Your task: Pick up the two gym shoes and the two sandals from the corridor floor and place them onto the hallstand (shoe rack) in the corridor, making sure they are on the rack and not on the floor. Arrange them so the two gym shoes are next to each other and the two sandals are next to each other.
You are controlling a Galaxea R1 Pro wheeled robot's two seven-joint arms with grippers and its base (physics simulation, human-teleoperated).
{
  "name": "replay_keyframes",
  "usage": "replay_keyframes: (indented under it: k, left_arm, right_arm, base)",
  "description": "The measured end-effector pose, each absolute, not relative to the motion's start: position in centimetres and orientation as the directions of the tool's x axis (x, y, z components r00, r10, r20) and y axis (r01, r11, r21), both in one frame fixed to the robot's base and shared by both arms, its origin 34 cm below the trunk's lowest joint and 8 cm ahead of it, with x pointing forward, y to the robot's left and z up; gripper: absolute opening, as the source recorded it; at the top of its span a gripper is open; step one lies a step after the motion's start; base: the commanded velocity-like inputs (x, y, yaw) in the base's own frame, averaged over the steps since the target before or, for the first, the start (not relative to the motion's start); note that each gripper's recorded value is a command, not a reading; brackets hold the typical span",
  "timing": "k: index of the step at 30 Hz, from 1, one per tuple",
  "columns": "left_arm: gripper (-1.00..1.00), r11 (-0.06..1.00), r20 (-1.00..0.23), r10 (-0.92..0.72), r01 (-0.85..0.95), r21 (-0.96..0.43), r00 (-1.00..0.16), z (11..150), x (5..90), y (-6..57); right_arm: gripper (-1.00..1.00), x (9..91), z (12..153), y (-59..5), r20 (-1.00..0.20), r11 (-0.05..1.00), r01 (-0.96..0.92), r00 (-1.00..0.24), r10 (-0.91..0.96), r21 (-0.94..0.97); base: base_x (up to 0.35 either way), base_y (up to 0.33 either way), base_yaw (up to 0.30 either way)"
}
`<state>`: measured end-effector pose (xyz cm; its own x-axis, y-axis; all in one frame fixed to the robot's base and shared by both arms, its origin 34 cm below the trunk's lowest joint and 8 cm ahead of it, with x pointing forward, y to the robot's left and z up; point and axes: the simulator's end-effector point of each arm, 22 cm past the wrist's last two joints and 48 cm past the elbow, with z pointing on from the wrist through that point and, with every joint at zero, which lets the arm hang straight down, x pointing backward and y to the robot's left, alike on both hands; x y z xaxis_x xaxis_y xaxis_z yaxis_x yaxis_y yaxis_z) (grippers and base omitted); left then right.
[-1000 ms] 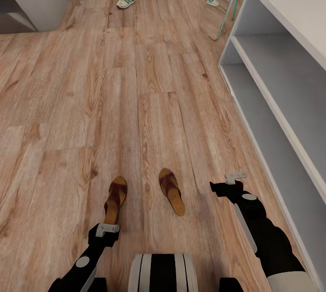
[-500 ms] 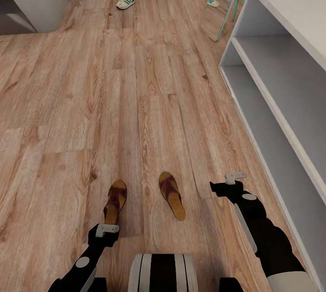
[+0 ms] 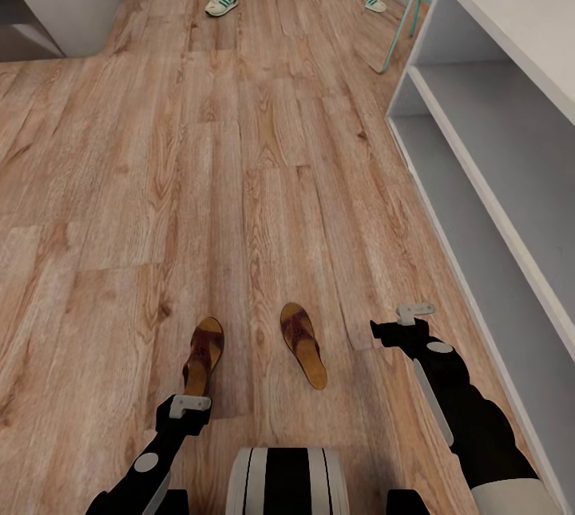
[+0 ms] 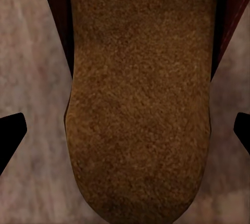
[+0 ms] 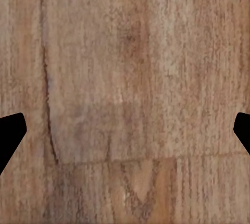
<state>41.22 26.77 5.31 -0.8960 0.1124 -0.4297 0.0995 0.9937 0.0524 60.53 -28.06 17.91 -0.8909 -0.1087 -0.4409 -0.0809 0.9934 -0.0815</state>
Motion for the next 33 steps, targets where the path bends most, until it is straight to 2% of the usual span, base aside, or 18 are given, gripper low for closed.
replay_keyframes:
  k: [7, 8, 33]
  left_arm:
    - [1.00, 0.994, -0.429, 0.113, 0.100, 0.052, -0.896, 5.31, 41.21, 26.73]
    - [-1.00, 0.994, -0.429, 0.112, 0.100, 0.051, -0.896, 5.30, 41.20, 26.73]
    - [-1.00, 0.995, -0.433, 0.102, 0.088, 0.053, -0.896, 5.36, 41.31, 27.18]
  right_arm:
    - [1.00, 60.53, 17.91, -28.06, -0.441, 0.993, -0.081, -0.891, -0.109, -0.081]
    - [1.00, 60.53, 17.91, -28.06, -0.441, 0.993, -0.081, -0.891, -0.109, -0.081]
    - [1.00, 60.53, 17.92, -28.06, -0.441, 0.993, -0.081, -0.891, -0.109, -0.081]
  base:
    - [0.000, 0.000, 0.000]
    - [0.000, 0.000, 0.000]
    - [0.000, 0.000, 0.000]
